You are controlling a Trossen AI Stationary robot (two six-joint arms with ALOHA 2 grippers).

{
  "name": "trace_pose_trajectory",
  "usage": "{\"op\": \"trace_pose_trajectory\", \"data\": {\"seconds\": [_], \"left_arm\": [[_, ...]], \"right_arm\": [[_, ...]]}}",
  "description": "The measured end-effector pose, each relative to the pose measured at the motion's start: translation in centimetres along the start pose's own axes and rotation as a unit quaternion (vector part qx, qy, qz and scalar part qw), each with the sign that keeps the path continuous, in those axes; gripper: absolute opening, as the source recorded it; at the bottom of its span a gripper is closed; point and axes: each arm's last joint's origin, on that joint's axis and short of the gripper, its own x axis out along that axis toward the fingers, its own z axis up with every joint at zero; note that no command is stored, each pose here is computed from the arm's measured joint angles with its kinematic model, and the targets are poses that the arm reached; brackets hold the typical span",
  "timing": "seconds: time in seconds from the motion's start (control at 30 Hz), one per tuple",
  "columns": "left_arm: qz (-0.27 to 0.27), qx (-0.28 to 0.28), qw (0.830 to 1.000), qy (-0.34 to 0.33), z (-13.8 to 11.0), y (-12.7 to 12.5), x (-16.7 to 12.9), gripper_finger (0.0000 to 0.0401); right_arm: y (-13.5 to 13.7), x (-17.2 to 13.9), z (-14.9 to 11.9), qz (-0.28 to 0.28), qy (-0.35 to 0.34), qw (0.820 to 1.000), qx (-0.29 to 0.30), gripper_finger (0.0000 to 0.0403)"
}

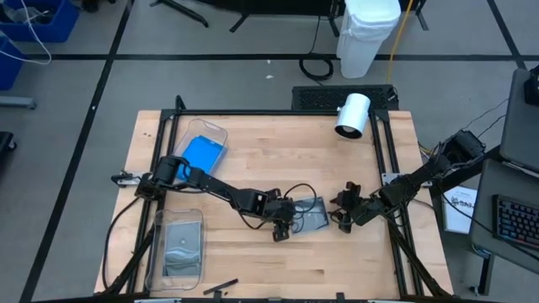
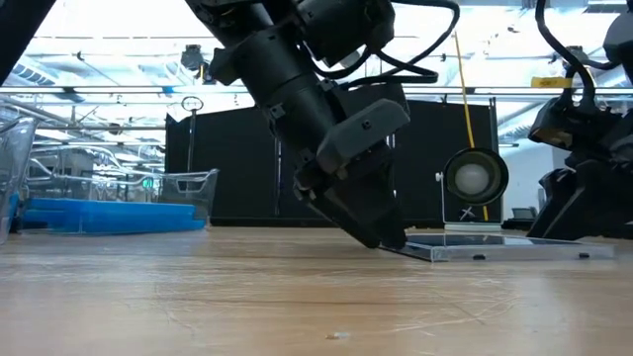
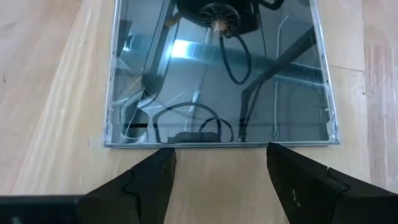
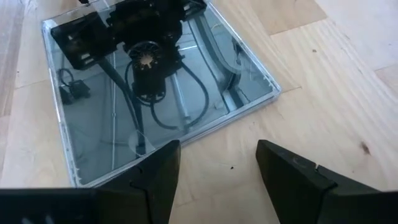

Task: Pick & place jewel cases by type
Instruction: Put the black CD case into the bottom transparent bin

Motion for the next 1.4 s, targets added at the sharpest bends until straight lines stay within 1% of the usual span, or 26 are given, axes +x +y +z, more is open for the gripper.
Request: {"op": "trace_pose_trajectory", "data": {"seconds": [0.1, 0.23, 0.33, 0.43, 0.47, 0.53, 0.6, 0.73, 0.8, 0.87, 0.9, 1.03, 1.13, 1.3, 1.4], "left_arm": [[-0.008, 0.025, 0.999, -0.034, 0.9, -0.2, -0.9, 0.0255], [-0.010, 0.069, 0.996, -0.053, 1.7, -0.3, -2.3, 0.0249], [-0.005, 0.093, 0.993, -0.076, 3.0, -0.4, -4.3, 0.0245], [0.007, 0.116, 0.983, -0.143, 4.7, -0.7, -6.1, 0.0244], [0.007, 0.124, 0.978, -0.167, 5.4, -0.8, -6.7, 0.0243], [0.018, 0.147, 0.972, -0.180, 5.6, -1.0, -7.0, 0.0243], [0.018, 0.170, 0.969, -0.177, 5.3, -1.0, -6.7, 0.0243], [0.011, 0.192, 0.960, -0.204, 6.0, -1.2, -7.1, 0.0243], [0.015, 0.188, 0.963, -0.194, 5.8, -0.8, -6.6, 0.0243], [0.022, 0.178, 0.969, -0.168, 5.2, -0.2, -5.6, 0.0243], [0.024, 0.172, 0.970, -0.169, 5.2, 0.1, -5.2, 0.0243], [0.034, 0.167, 0.970, -0.171, 5.4, 0.6, -4.7, 0.0243], [0.042, 0.184, 0.969, -0.161, 5.1, 0.8, -4.2, 0.0243], [0.052, 0.206, 0.958, -0.191, 5.5, 0.6, -3.9, 0.0243], [0.059, 0.237, 0.948, -0.205, 5.7, 0.2, -4.0, 0.0243]], "right_arm": [[-0.1, 0.0, -0.1, -0.008, -0.002, 1.000, -0.004, 0.0210], [-0.1, 0.0, -0.1, -0.009, -0.004, 1.000, -0.004, 0.0210], [-0.1, 0.0, -0.1, -0.009, -0.004, 1.000, -0.006, 0.0210], [-0.1, 0.0, -0.1, -0.011, -0.005, 1.000, -0.006, 0.0210], [0.0, 0.0, 0.1, -0.008, -0.014, 1.000, 0.007, 0.0210], [0.1, 0.0, 0.5, -0.007, -0.027, 0.999, 0.019, 0.0210], [0.1, 0.0, 0.4, -0.007, -0.025, 1.000, 0.016, 0.0210], [0.2, 0.0, 0.6, 0.000, -0.031, 0.999, 0.020, 0.0210], [0.2, 0.0, 0.5, 0.000, -0.028, 0.999, 0.018, 0.0210], [0.2, 0.0, 0.5, 0.000, -0.027, 0.999, 0.017, 0.0210], [0.2, 0.1, 0.5, -0.001, -0.026, 1.000, 0.016, 0.0210], [0.2, 0.1, 0.5, -0.002, -0.026, 1.000, 0.015, 0.0210], [0.2, 0.1, 0.5, -0.001, -0.026, 1.000, 0.015, 0.0210], [0.2, 0.1, 0.5, -0.001, -0.027, 1.000, 0.009, 0.0210], [0.2, 0.1, 0.5, -0.001, -0.027, 1.000, 0.006, 0.0210]]}}
